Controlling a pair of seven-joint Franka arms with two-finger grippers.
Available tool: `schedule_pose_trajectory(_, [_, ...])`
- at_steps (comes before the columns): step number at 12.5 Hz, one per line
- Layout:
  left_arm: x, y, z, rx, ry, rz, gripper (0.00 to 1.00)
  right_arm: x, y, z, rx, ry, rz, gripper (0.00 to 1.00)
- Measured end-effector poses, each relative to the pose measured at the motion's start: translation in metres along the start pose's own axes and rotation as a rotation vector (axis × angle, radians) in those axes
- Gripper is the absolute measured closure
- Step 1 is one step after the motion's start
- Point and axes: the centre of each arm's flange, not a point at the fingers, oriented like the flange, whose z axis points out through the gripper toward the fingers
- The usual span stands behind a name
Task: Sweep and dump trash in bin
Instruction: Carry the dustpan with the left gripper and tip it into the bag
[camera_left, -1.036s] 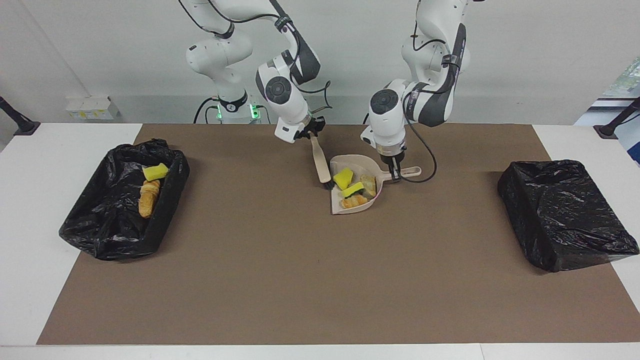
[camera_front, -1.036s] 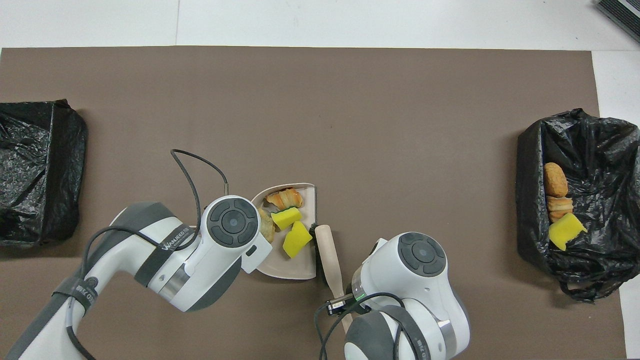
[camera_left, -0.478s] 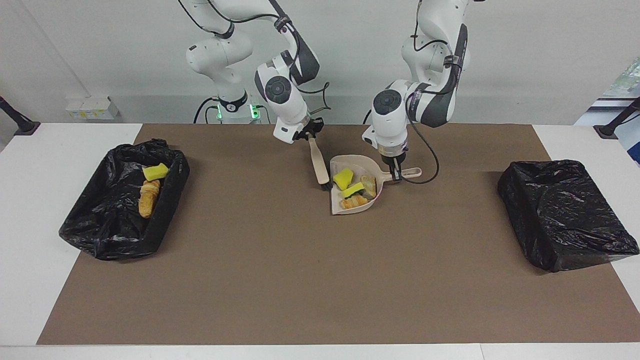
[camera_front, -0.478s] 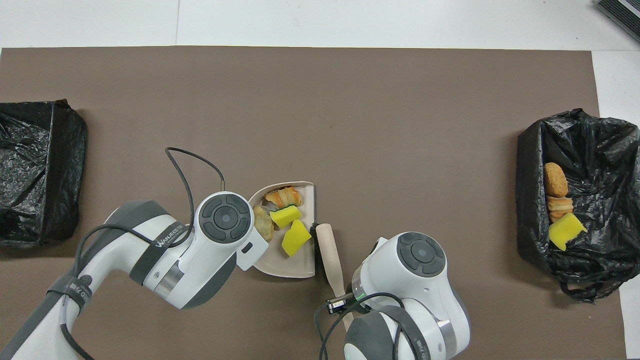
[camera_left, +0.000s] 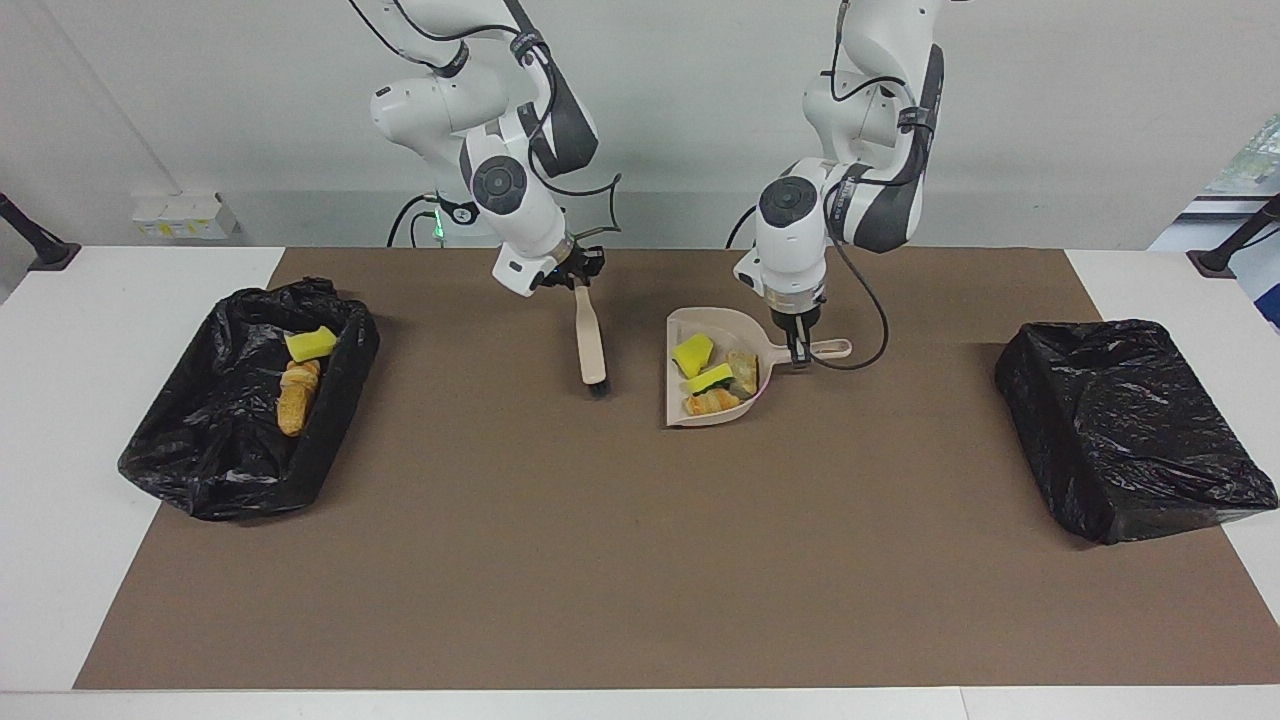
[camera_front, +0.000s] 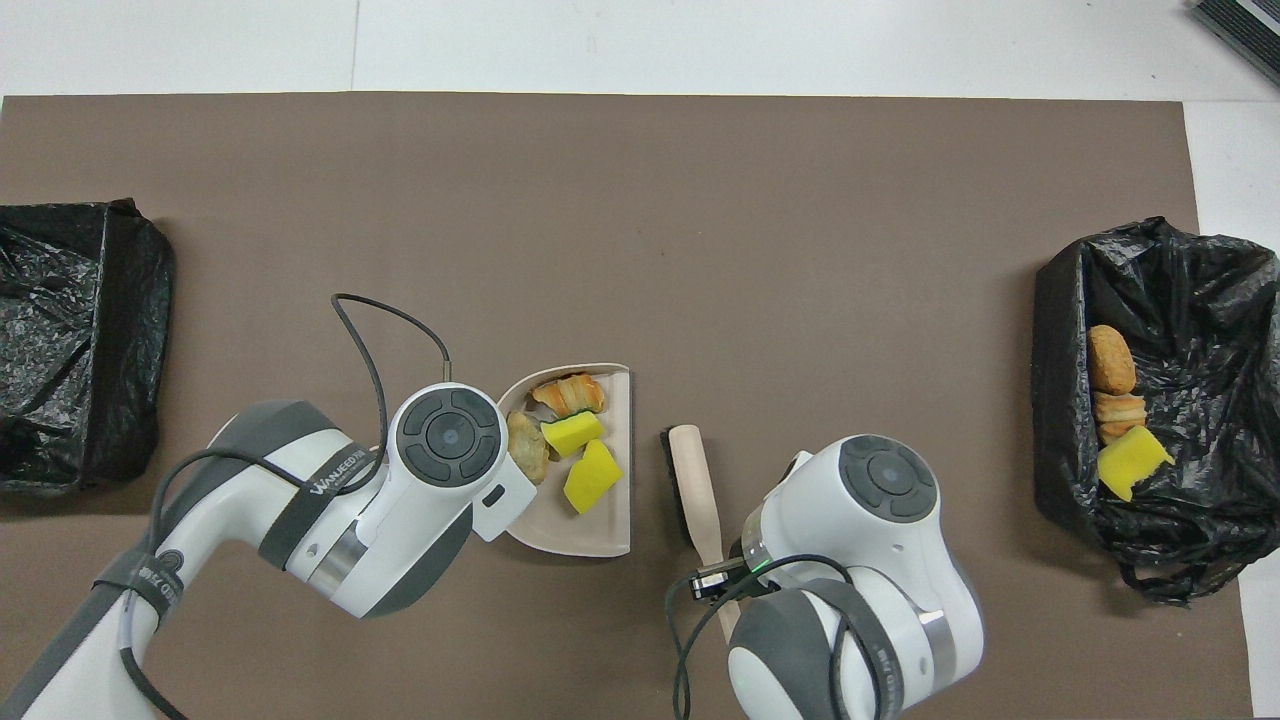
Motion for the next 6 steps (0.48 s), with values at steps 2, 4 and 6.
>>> schedule_pose_trajectory(2, [-0.049, -0.017, -0.022, 0.034, 0.034, 0.027, 0.68, -0.005, 0.008, -0.011, -0.024, 0.008, 0.053, 0.74])
schedule_pose_trajectory(4, [-0.110, -0.031, -0.045, 0.069, 0.043, 0.016, 0.68, -0.012, -0.009, -0.011, -0.042, 0.022, 0.094, 0.74])
schedule_pose_trajectory(6, [-0.173, -0.041, -0.063, 0.064, 0.041, -0.028, 0.68, -0.023, -0.040, -0.003, -0.061, 0.035, 0.110, 0.74])
